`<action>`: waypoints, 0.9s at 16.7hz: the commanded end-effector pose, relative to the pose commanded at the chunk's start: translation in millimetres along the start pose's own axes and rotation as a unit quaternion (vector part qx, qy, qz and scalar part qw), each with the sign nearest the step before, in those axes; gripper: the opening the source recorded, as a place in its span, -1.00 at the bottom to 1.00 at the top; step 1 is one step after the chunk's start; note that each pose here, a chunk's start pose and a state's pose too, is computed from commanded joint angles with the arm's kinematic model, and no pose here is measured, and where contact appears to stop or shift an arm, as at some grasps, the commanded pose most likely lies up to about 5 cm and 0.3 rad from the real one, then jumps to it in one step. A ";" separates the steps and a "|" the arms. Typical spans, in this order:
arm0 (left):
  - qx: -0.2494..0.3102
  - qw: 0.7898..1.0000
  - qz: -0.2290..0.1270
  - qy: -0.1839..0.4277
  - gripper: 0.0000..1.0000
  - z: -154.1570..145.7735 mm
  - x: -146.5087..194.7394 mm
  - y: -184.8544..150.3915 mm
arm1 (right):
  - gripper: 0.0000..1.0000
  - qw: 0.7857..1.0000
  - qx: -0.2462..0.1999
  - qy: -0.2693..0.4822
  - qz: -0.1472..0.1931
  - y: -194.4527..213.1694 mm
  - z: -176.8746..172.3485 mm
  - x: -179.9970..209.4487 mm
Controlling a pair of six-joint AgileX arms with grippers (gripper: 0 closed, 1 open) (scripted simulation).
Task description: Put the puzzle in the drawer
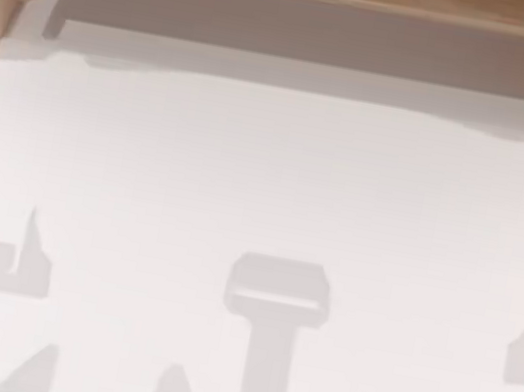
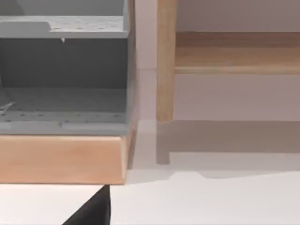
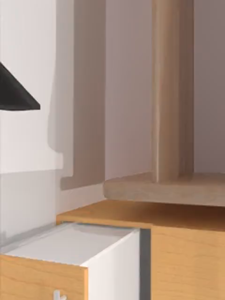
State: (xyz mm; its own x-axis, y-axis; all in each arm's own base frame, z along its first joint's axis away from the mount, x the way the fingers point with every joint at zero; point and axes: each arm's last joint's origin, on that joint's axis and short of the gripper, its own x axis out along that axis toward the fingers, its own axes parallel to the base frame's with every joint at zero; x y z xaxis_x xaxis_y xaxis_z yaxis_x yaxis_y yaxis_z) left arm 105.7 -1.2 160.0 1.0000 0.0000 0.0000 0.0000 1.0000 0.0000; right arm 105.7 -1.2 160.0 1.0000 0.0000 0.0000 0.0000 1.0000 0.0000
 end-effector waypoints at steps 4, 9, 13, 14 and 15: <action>0.000 1.000 0.000 0.000 1.00 0.0 0.0 0.0 | 1.00 1.000 0.000 -0.002 0.000 0.8 8.9 0.2; 0.000 1.000 0.000 0.000 1.00 0.0 0.0 0.0 | 1.00 1.000 0.000 -0.013 0.001 7.0 78.2 11.8; 0.000 1.000 0.000 0.000 1.00 0.0 0.0 0.0 | 1.00 1.000 -0.001 -0.009 0.000 19.1 153.8 57.6; 0.000 1.000 0.000 0.000 1.00 0.0 0.0 0.0 | 1.00 1.000 -0.001 -0.006 -0.001 23.9 170.0 75.5; 0.000 1.000 0.000 0.000 1.00 0.0 0.0 0.0 | 1.00 1.000 -0.002 -0.002 -0.002 29.6 184.2 95.2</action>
State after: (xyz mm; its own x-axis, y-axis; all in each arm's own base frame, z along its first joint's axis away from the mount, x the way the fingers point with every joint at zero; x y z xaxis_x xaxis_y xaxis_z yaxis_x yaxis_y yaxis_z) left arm 105.7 -1.2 160.0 1.0000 0.0000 0.0000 0.0000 1.0000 0.0000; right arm 200.9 28.4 344.2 1.0000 -0.0033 0.0043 0.0033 1.0000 -0.0041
